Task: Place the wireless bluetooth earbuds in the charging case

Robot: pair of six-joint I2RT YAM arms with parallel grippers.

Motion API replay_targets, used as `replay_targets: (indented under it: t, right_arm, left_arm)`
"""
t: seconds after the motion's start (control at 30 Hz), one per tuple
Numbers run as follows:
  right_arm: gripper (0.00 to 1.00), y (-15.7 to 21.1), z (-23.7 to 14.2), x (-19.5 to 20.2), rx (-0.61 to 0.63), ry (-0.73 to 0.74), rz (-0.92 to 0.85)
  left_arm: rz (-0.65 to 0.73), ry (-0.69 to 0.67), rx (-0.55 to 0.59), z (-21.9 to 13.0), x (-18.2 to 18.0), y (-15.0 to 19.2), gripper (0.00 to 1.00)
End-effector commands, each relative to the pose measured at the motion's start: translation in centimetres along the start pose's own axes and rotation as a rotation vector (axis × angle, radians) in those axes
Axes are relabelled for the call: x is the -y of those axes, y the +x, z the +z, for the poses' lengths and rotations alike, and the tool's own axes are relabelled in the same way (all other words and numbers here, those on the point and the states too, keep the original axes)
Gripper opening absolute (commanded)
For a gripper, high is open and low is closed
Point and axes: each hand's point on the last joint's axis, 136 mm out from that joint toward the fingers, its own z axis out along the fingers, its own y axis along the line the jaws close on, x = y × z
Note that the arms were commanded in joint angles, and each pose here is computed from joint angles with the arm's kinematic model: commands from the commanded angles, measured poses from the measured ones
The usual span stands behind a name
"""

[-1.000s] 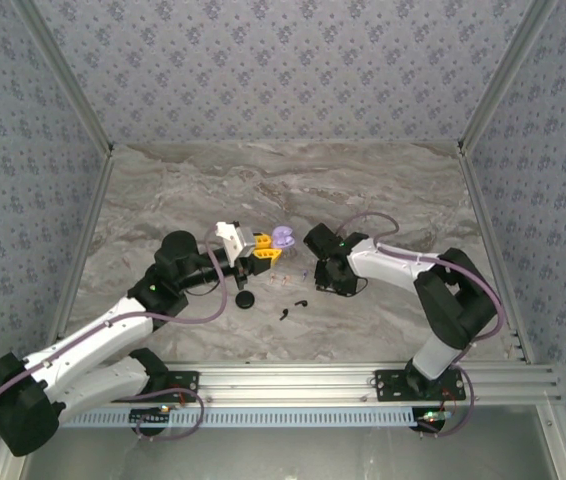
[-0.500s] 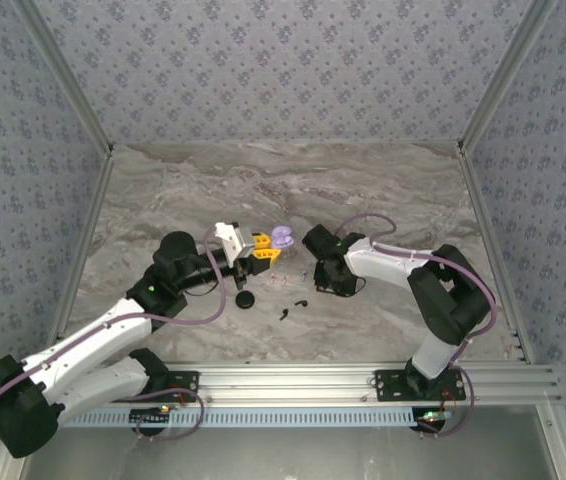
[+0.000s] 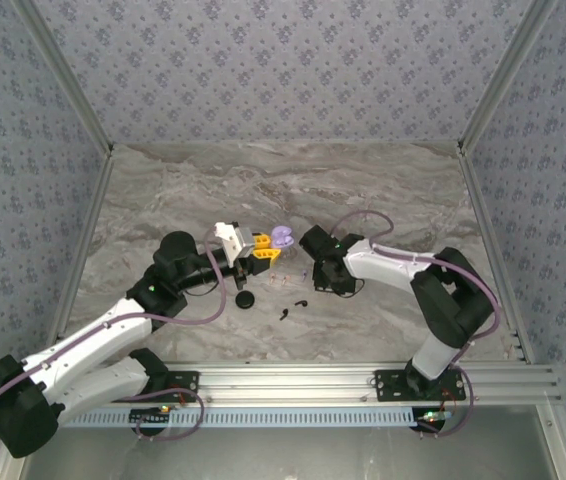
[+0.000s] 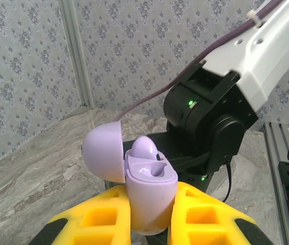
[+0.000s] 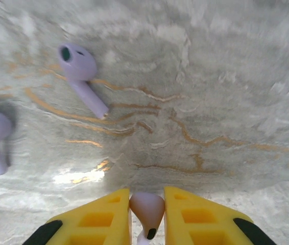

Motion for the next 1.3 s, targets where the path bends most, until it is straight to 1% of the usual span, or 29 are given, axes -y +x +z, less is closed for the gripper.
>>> replay_targets:
  t: [0.0,0.1,0.17,0.3,0.43,0.53,0.63,0.77,0.93,1.1,1.27]
  right_arm:
    - [0.22,-2.9,-4.2,-0.3,0.162,-0.034,-0.039]
    - [0.21,-3.8,-7.0,-0.1,0.25,-0.077,-0.061]
    - [0.21,-4.3,-9.3,-0.2,0.318,-0.132,-0.075]
    - [0.21,-5.3,-15.1,-0.9,0.477,-0.307,-0.104]
    - [0.21,-5.6,-20.9,-1.7,0.615,-0.476,-0.156]
    - [0.21,-5.5,-24.6,-2.7,0.685,-0.599,-0.185]
    - [0.21,-5.2,-27.0,-4.2,0.721,-0.683,-0.234]
    - [0.21,-5.1,-28.9,-5.7,0.749,-0.706,-0.286]
    - [0.21,-5.0,-29.9,-7.8,0.755,-0.754,-0.326]
    - [0.21,-4.7,-30.2,-9.3,0.766,-0.773,-0.344]
    - [0.21,-4.5,-29.3,-10.2,0.748,-0.77,-0.355]
  left_arm:
    - [-0.006,-0.003,0.042,0.3,-0.2,-1.1,0.0]
    - [-0.034,0.0,0.058,0.7,-0.4,-1.2,0.0]
    - [-0.055,0.003,0.066,1.0,-0.5,-1.3,0.0]
    - [-0.096,0.014,0.07,1.6,-0.6,-1.3,0.0]
    - [-0.132,0.028,0.049,2.2,-0.6,-0.4,0.0]
    - [-0.145,0.048,0.024,2.5,-0.4,0.4,0.0]
    - [-0.154,0.07,0.005,2.8,-0.1,1.2,0.0]
    - [-0.168,0.096,-0.01,3.1,0.2,1.6,0.0]
    - [-0.168,0.101,-0.013,3.2,0.2,1.6,0.0]
    - [-0.167,0.098,-0.016,3.1,0.2,1.8,0.0]
    - [-0.169,0.093,-0.008,3.1,0.1,1.6,0.0]
